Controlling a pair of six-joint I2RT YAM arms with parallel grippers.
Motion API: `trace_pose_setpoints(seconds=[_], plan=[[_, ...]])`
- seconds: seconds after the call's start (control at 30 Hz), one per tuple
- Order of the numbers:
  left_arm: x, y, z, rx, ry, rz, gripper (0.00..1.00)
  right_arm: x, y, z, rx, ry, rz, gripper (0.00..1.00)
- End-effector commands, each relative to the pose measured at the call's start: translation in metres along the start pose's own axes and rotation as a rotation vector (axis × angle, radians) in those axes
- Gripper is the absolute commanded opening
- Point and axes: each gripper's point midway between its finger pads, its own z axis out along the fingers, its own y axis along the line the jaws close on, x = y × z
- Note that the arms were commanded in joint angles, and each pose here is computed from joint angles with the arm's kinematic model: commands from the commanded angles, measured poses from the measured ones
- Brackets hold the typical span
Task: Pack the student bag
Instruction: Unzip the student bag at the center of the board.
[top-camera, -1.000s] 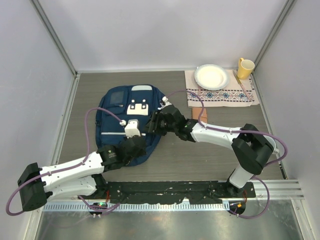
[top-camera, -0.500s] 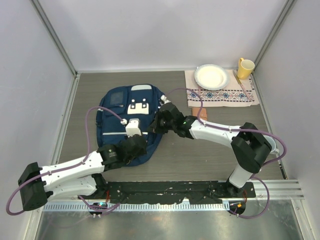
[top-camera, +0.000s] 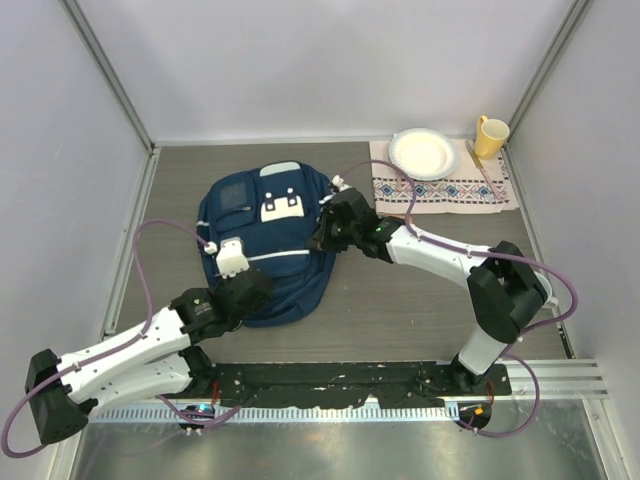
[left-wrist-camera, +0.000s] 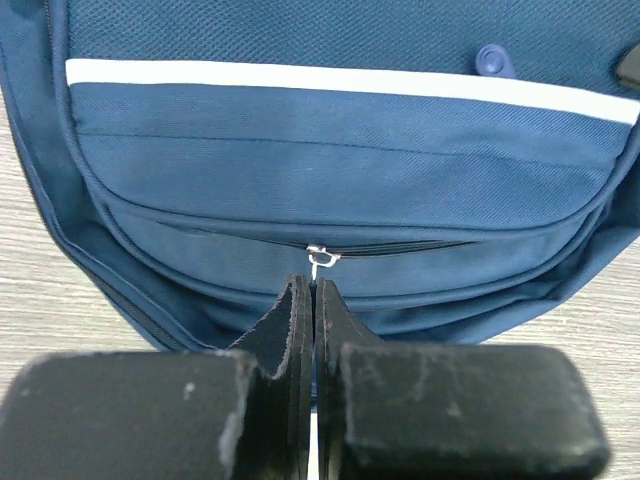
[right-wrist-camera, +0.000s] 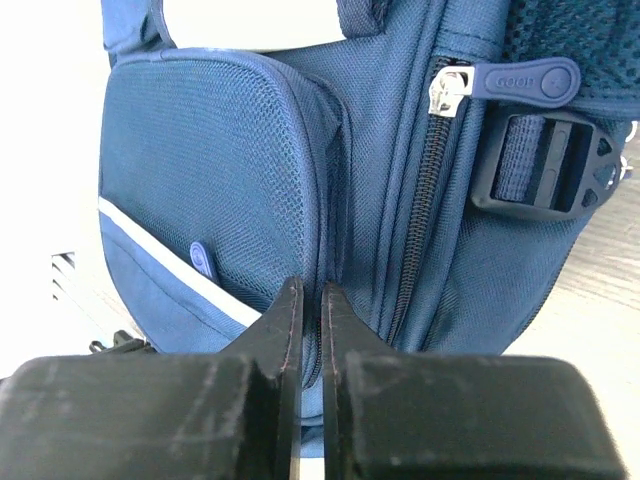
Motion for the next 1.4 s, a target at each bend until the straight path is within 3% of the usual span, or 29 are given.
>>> trace_pose_setpoints(seconds=[0.0,0.1,0.17,0.23,0.27,0.37,0.57,0.83,1.07,1.37], plan=[[0.006,-0.002,0.003,0.025,0.026,0.059,0.0,-0.086,0.004,-0.015,0.0,-0.225,-0.047,0.01],[0.009,-0.036,0.008,0.15,0.045,0.052,0.0,-0.092,0.006,-0.015,-0.023,-0.213,-0.064,0.02],[0.014,-0.056,0.008,0.221,0.082,0.047,0.0,-0.093,0.007,-0.018,-0.05,-0.196,-0.07,0.07],[0.015,-0.074,0.011,0.261,0.102,0.053,0.0,-0.089,0.008,-0.027,-0.066,-0.181,-0.068,0.27],[0.014,-0.079,0.011,0.266,0.103,0.058,0.0,-0.086,0.005,-0.033,-0.049,-0.18,-0.061,0.45],[0.008,-0.095,0.014,0.297,0.096,0.065,0.0,-0.08,-0.004,-0.053,-0.022,-0.213,-0.029,0.59],[0.0,-0.119,0.01,0.378,0.084,0.068,0.0,-0.05,-0.006,-0.083,-0.096,-0.221,0.119,0.61],[-0.005,-0.133,0.007,0.425,0.078,0.071,0.0,0.007,0.021,-0.07,-0.211,-0.119,0.228,0.61],[-0.008,-0.135,0.004,0.437,0.072,0.067,0.0,0.022,0.034,-0.058,-0.21,-0.117,0.27,0.62],[-0.016,-0.127,-0.003,0.435,0.038,0.047,0.0,0.028,0.017,-0.057,-0.118,-0.168,0.338,0.62]])
